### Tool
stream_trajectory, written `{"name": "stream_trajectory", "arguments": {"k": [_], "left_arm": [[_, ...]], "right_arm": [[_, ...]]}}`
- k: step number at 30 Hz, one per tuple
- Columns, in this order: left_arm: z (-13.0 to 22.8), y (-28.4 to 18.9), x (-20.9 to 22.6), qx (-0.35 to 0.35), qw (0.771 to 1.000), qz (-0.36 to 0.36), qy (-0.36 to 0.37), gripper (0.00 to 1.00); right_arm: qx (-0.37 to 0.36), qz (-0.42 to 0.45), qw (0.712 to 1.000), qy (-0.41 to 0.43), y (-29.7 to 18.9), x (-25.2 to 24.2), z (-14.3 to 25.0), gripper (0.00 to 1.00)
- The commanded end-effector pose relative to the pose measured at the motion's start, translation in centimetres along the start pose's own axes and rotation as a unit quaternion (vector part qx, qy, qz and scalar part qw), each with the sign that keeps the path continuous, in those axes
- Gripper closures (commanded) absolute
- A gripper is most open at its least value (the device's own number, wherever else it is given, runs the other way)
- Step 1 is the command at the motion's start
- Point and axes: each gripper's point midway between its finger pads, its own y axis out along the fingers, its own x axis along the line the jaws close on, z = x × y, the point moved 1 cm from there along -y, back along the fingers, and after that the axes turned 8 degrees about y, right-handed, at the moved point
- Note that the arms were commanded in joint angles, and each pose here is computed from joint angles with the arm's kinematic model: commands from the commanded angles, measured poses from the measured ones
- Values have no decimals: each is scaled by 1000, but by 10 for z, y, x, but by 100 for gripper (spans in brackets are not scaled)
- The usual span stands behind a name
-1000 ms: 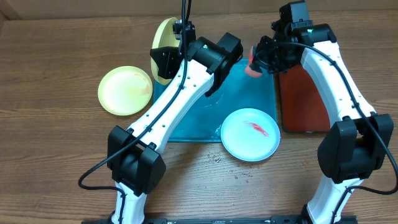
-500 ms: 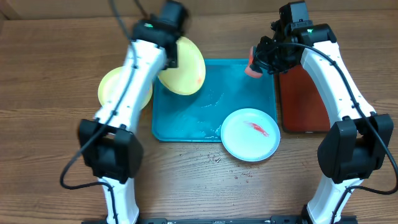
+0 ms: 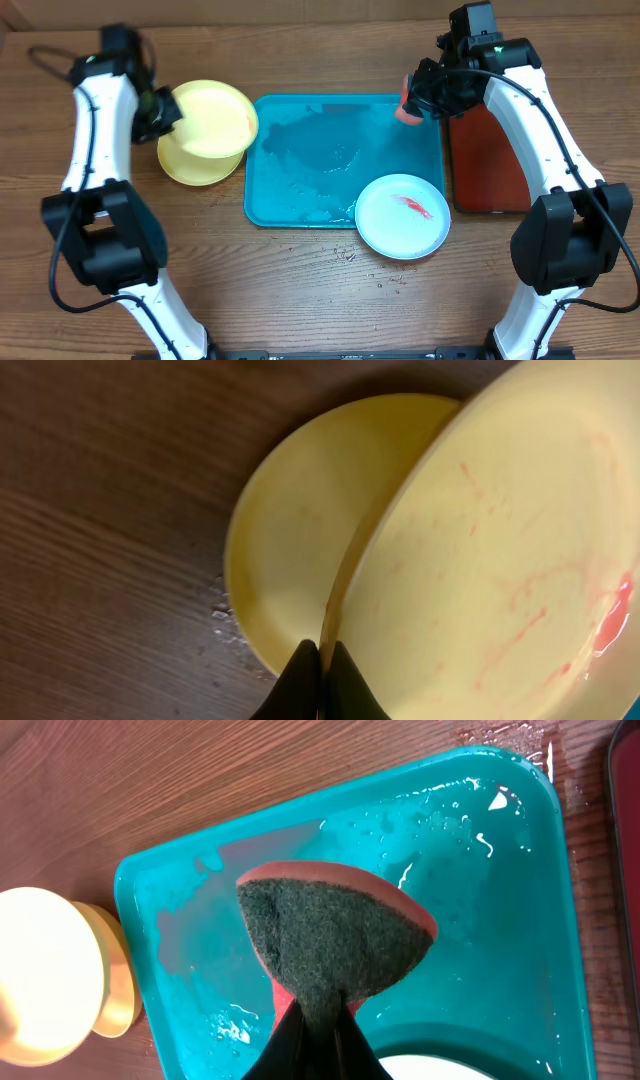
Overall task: Clean dirty plates on tray and stack at the side
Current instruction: 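Lift the yellow plate with left gripper and stack it on the left plate, then move left gripper to the white plate rim and grasp it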
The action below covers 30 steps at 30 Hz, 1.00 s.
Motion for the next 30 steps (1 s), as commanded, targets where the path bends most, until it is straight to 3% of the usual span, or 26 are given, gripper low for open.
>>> {"name": "stream_trajectory", "arguments": {"k": [1, 8, 10, 11, 16, 17, 20, 22, 27, 30], "left_arm": [[7, 11, 17, 2, 998, 51, -39, 96], [19, 49, 36, 0, 997, 48, -66, 95], [20, 50, 34, 1, 997, 49, -64, 62], [19, 50, 32, -1, 997, 49, -60, 53], [14, 37, -1, -6, 997, 78, 10, 43], [12, 30, -14, -8, 996, 81, 28, 37], [12, 11, -57, -10, 992, 101, 80, 34], [20, 1, -100, -7, 980, 158, 119, 32], [81, -16, -213, 41, 935, 273, 223, 33], [115, -21, -253, 57, 918, 281, 275, 31]], "right_arm": [[-8, -4, 1000, -6, -3, 3, -4, 96], [-7, -4, 1000, -5, -3, 3, -4, 96], [-7, -4, 1000, -5, -3, 3, -4, 96], [-7, -3, 1000, -5, -3, 3, -4, 96], [-6, -3, 1000, -5, -3, 2, -3, 96], [-6, -3, 1000, -5, -3, 2, -3, 96], [-6, -3, 1000, -5, -3, 2, -3, 96], [-6, -2, 1000, -5, -3, 2, -3, 96], [-5, -2, 1000, -4, -3, 2, -3, 96], [-5, -2, 1000, -4, -3, 2, -3, 96]]}}
